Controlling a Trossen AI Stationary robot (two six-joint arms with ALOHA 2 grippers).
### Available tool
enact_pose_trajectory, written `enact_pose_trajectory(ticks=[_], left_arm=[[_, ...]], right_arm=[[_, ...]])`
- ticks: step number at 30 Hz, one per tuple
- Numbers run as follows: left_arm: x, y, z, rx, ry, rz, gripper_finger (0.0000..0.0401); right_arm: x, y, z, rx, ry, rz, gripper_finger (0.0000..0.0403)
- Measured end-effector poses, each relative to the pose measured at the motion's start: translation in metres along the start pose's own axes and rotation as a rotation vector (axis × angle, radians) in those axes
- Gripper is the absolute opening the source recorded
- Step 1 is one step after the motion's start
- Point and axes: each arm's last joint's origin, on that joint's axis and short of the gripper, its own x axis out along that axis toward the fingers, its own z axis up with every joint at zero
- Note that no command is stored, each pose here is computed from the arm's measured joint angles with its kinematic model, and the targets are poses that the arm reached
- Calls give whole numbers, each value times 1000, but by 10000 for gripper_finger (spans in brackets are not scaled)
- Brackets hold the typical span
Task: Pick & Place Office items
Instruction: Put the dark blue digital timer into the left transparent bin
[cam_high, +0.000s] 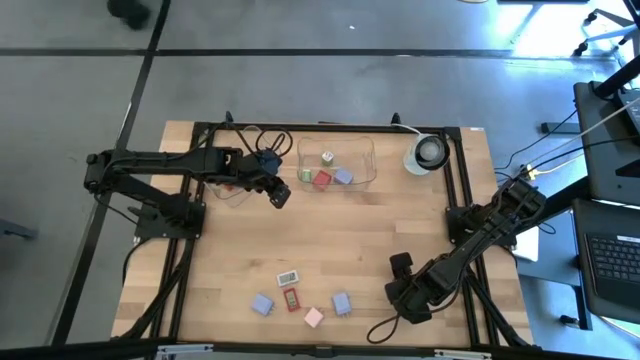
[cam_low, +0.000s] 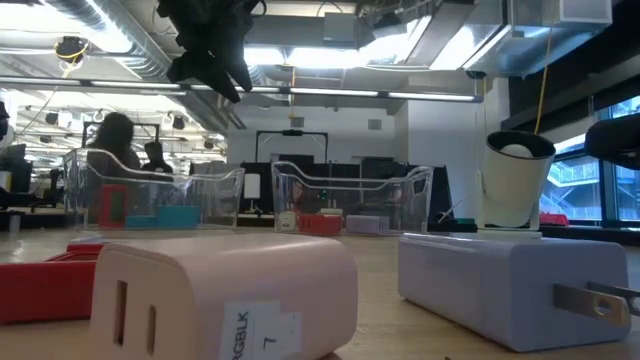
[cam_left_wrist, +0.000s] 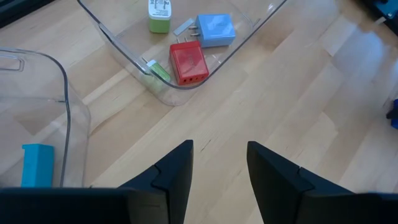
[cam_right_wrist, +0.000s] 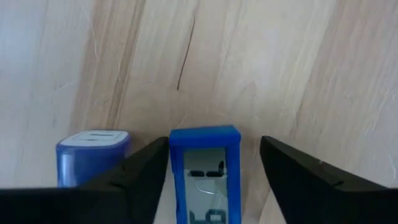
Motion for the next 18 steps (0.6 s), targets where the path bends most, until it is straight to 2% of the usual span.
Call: enact_pose_trajectory(ticks=[9,18], left_arm=[[0,0,0,0,0,0,147],[0,0,0,0,0,0,144]], right_arm=[[0,0,0,57,11,14,148],[-3,-3,0,359,-11,-21,146]])
